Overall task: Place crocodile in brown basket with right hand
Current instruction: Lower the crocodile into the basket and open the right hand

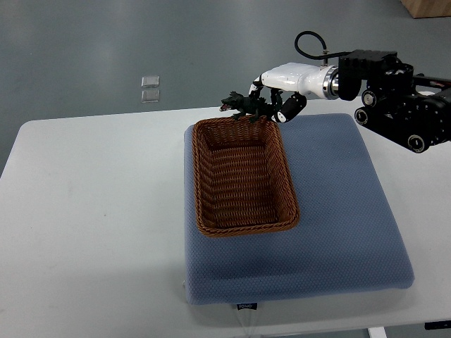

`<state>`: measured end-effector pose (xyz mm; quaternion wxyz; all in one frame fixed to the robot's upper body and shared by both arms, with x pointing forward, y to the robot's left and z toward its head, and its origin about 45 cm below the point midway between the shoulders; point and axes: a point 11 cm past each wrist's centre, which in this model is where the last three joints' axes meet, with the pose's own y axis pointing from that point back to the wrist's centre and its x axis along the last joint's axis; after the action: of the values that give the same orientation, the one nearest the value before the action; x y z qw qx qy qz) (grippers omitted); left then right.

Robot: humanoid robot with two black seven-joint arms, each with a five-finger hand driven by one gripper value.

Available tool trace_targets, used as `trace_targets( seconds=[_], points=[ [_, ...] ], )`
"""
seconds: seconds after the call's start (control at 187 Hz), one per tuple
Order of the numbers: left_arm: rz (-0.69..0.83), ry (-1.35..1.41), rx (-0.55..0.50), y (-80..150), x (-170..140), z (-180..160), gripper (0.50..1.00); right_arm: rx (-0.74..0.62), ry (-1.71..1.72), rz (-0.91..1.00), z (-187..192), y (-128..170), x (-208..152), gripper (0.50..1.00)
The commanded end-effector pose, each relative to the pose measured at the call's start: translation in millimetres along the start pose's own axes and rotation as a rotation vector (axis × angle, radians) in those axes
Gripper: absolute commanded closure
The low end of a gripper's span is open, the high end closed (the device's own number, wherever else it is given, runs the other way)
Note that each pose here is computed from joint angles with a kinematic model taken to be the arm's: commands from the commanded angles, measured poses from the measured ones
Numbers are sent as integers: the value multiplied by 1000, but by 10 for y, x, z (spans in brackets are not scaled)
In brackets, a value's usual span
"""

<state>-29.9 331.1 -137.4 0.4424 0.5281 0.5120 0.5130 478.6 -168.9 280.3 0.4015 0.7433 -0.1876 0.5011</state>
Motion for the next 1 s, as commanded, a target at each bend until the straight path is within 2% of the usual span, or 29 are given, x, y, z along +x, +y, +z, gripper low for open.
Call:
trace_targets(
  seconds=[0.0,0.273,0.418,0.45,0.472,0.482,0.493,0.509,0.53,0.782,0.868,0.916,0.997],
  points=[
    [0,0,-1,0,0,4,500,38,0,-20,-151,-73,-90,1000],
    [0,0,1,0,0,-5,500,76,-31,-89,-322,-201,-510,983],
    [0,0,-1,0,0,4,500,78,-40,-97,-336,-213,-575,961],
    [0,0,1,0,0,-5,500,78,-41,-95,-336,-214,-570,934],
    [0,0,-1,0,0,4,500,78,-40,-97,-336,-213,-575,906],
    [0,0,1,0,0,-5,500,78,-41,-95,-336,-214,-570,875],
    [0,0,1,0,0,-5,500,78,-41,-95,-336,-214,-570,875],
    [0,0,1,0,0,-5,500,78,-39,-95,-336,-214,-573,840],
    [0,0,1,0,0,-5,500,78,-39,-95,-336,-214,-573,818],
    [0,0,-1,0,0,4,500,68,-48,-99,-292,-199,-618,750],
    [0,0,1,0,0,-5,500,65,-47,-97,-279,-192,-609,746],
    [0,0,-1,0,0,4,500,62,-48,-94,-266,-184,-594,716],
    [0,0,-1,0,0,4,500,59,-48,-94,-252,-177,-592,693]
  ],
)
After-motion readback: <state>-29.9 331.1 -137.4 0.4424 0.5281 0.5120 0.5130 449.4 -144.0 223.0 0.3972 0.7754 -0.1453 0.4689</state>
